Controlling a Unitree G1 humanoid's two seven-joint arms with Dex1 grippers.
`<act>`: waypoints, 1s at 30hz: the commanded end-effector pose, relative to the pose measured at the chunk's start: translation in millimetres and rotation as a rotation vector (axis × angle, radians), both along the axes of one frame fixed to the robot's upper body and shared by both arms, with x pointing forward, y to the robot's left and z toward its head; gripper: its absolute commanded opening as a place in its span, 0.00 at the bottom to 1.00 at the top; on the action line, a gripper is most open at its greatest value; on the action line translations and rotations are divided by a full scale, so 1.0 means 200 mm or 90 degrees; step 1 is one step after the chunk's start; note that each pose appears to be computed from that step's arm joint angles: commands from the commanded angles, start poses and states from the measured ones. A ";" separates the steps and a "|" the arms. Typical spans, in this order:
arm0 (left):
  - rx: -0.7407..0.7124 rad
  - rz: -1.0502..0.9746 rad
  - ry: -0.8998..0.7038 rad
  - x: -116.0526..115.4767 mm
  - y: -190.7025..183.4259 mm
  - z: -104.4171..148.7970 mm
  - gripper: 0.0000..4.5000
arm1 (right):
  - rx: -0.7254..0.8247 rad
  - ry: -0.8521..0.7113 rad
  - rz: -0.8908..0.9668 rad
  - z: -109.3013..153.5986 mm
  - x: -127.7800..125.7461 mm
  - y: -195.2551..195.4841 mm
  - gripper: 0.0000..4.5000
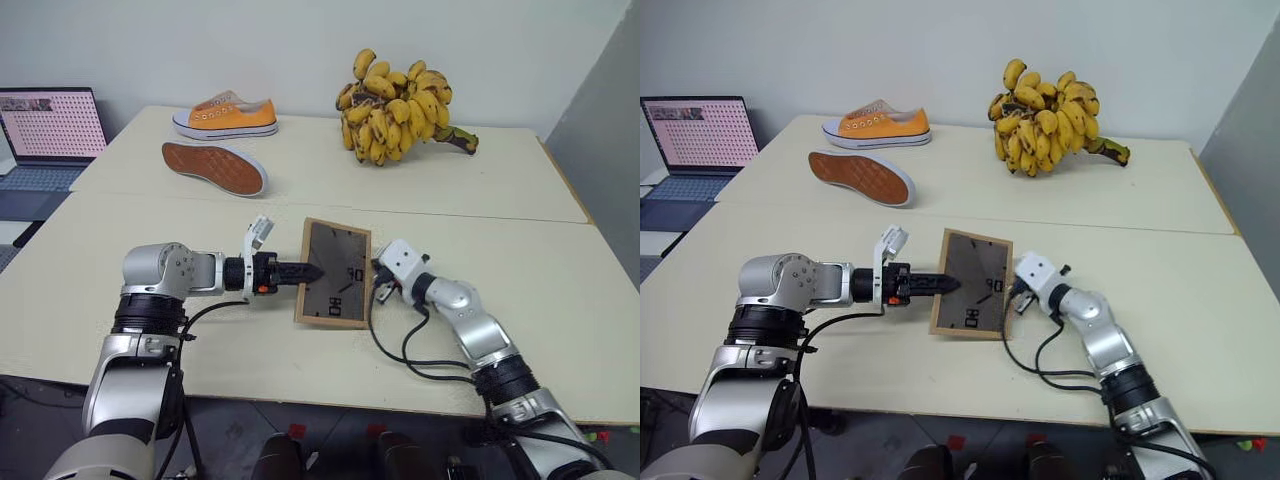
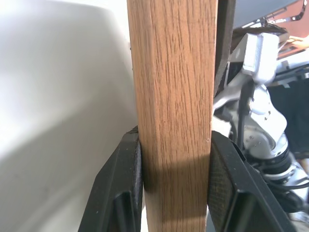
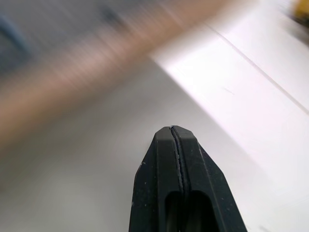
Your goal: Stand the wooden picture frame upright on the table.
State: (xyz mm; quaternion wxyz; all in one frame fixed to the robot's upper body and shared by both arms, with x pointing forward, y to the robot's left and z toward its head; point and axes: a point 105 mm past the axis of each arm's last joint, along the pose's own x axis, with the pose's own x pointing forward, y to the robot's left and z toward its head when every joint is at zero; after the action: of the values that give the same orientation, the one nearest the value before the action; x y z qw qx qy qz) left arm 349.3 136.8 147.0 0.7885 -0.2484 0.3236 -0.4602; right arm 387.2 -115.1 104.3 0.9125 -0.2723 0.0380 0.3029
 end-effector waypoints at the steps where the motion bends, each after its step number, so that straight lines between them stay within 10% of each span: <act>1: -0.021 0.041 -0.164 0.09 0.07 0.30 0.29 | 0.023 -0.052 -0.047 0.20 0.06 -0.21 0.00; 8: -0.036 0.054 -0.342 0.13 0.09 0.67 0.29 | 0.195 -0.099 -0.008 0.67 0.03 -0.23 0.00; 15: -0.027 -0.016 -0.392 0.09 -0.02 0.75 0.29 | 0.395 -0.087 0.146 1.09 -0.20 0.09 0.04; 27: -0.020 -0.072 -0.369 0.08 -0.11 0.68 0.29 | 0.439 -0.006 0.201 1.03 -0.30 0.33 0.60; 30: -0.023 -0.086 -0.370 0.06 -0.14 0.68 0.29 | 0.436 0.010 0.200 0.99 -0.29 0.35 0.60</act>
State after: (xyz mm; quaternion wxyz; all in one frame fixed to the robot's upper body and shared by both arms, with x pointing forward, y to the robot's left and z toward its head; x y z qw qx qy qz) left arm 371.9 118.7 254.4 0.8241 -0.1242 0.1358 -0.5357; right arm 332.7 -47.7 298.0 0.8966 0.0518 -0.0840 0.4318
